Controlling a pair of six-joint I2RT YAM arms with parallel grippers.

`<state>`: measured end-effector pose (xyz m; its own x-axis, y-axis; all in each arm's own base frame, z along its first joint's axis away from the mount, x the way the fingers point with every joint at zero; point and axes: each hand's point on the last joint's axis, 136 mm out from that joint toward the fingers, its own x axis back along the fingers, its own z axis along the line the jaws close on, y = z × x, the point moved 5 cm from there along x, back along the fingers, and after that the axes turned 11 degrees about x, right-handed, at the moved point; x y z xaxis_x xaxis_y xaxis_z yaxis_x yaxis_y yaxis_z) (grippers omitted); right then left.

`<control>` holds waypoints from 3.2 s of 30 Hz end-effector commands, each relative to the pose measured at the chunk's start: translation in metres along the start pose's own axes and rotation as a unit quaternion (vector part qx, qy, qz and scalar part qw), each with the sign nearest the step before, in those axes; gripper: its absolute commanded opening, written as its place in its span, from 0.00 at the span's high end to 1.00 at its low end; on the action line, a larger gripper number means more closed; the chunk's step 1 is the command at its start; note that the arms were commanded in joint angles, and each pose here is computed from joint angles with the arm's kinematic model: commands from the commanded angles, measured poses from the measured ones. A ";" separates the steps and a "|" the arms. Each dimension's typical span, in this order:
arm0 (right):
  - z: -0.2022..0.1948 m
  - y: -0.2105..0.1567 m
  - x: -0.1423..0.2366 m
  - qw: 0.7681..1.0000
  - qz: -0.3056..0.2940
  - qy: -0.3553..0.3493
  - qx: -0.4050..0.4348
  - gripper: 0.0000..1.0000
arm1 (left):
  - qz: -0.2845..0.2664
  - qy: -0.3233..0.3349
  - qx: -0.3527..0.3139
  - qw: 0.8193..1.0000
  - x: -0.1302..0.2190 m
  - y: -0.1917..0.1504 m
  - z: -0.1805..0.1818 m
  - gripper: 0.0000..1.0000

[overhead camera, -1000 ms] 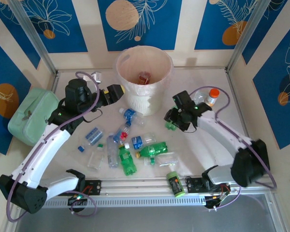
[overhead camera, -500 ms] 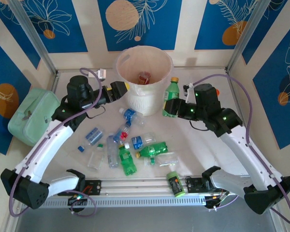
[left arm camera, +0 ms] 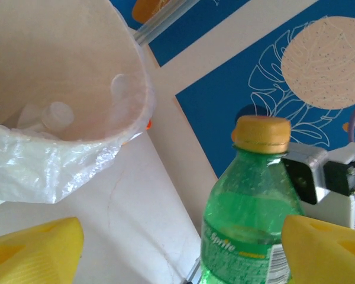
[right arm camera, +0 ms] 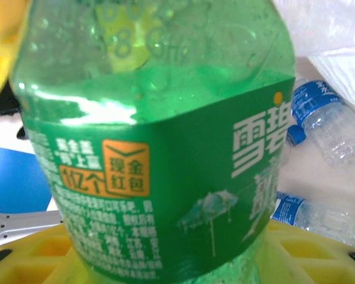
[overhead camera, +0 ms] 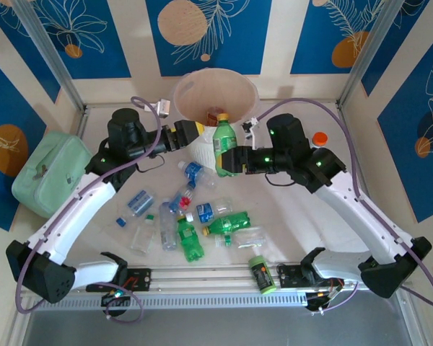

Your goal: Put the plastic bottles in the bin

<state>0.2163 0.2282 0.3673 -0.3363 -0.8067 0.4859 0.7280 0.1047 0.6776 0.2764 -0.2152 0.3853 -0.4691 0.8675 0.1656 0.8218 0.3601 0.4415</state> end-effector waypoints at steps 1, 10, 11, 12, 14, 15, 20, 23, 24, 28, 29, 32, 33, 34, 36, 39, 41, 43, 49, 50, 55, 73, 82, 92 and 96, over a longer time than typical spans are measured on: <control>0.006 0.025 0.008 0.999 -0.032 0.001 0.018 0.46 | -0.037 0.025 -0.032 0.998 0.012 0.007 -0.009 0.14; -0.018 0.086 -0.008 0.996 -0.079 -0.041 0.005 0.46 | -0.098 0.145 -0.033 0.984 0.040 0.009 0.018 0.13; -0.022 0.093 -0.011 0.996 -0.082 -0.043 0.001 0.46 | -0.099 0.153 -0.031 0.983 0.042 0.008 0.021 0.13; -0.026 0.098 -0.014 0.996 -0.083 -0.046 0.000 0.46 | -0.101 0.160 -0.028 0.981 0.043 0.007 0.023 0.13; -0.032 0.110 -0.018 0.995 -0.087 -0.053 -0.001 0.46 | -0.106 0.183 -0.019 0.977 0.048 0.005 0.032 0.13; -0.035 0.115 -0.021 0.995 -0.087 -0.056 -0.003 0.45 | -0.110 0.196 -0.015 0.974 0.050 0.004 0.036 0.13; -0.053 0.132 -0.033 0.993 -0.087 -0.077 -0.017 0.45 | -0.113 0.248 0.010 0.962 0.059 -0.005 0.061 0.14; -0.064 0.139 -0.041 0.992 -0.083 -0.091 -0.028 0.45 | -0.106 0.258 0.015 0.960 0.061 -0.010 0.067 0.15; -0.067 0.141 -0.043 0.992 -0.082 -0.094 -0.030 0.44 | -0.103 0.260 0.016 0.960 0.061 -0.012 0.069 0.15; -0.083 0.148 -0.053 0.991 -0.075 -0.105 -0.045 0.37 | -0.093 0.274 0.021 0.957 0.065 -0.021 0.079 0.16; -0.087 0.149 -0.056 0.990 -0.073 -0.108 -0.049 0.34 | -0.090 0.278 0.022 0.956 0.066 -0.024 0.081 0.16; -0.093 0.151 -0.061 0.990 -0.067 -0.115 -0.055 0.23 | -0.078 0.293 0.025 0.953 0.069 -0.032 0.091 0.16; -0.093 0.153 -0.061 0.990 -0.068 -0.114 -0.054 0.21 | -0.075 0.297 0.026 0.951 0.070 -0.034 0.093 0.16; -0.093 0.154 -0.061 0.990 -0.070 -0.115 -0.053 0.19 | -0.072 0.302 0.028 0.950 0.070 -0.036 0.096 0.15; -0.090 0.157 -0.058 0.990 -0.073 -0.114 -0.050 0.18 | -0.066 0.303 0.029 0.950 0.071 -0.040 0.099 0.15; -0.082 0.161 -0.051 0.990 -0.080 -0.110 -0.042 0.17 | -0.063 0.307 0.032 0.949 0.073 -0.044 0.102 0.15; -0.076 0.162 -0.044 0.990 -0.085 -0.108 -0.037 0.17 | -0.062 0.309 0.033 0.949 0.074 -0.045 0.102 0.15; -0.066 0.160 -0.037 0.990 -0.090 -0.103 -0.028 0.17 | -0.064 0.310 0.036 0.948 0.076 -0.047 0.103 0.15; -0.029 0.133 -0.016 0.992 -0.092 -0.089 0.008 0.17 | -0.070 0.328 0.046 0.941 0.084 -0.053 0.111 0.16; -0.023 0.125 -0.013 0.992 -0.090 -0.086 0.013 0.17 | -0.074 0.333 0.049 0.939 0.087 -0.055 0.113 0.16; 0.002 0.068 -0.001 0.992 -0.074 -0.087 0.045 0.17 | -0.093 0.366 0.073 0.923 0.098 -0.063 0.129 0.17; -0.018 -0.058 -0.006 0.990 0.023 -0.140 -0.026 0.17 | -0.156 0.499 0.241 0.818 0.145 -0.069 0.204 0.06; -0.034 -0.074 -0.027 0.984 0.052 -0.160 -0.050 0.17 | -0.135 0.508 0.252 0.812 0.138 -0.074 0.217 0.10; -0.047 -0.082 -0.034 0.979 0.066 -0.181 -0.066 0.18 | -0.067 0.538 0.242 0.805 0.140 -0.107 0.219 0.17; -0.051 -0.080 -0.035 0.979 0.063 -0.182 -0.071 0.18 | -0.057 0.544 0.218 0.808 0.144 -0.119 0.212 0.15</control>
<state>0.1960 0.2197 0.2717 -0.4023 -0.5372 0.7414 0.8405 0.1044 0.5317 0.1957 -0.0628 0.1723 -0.3953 0.1146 0.9114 0.6489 0.7371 0.1888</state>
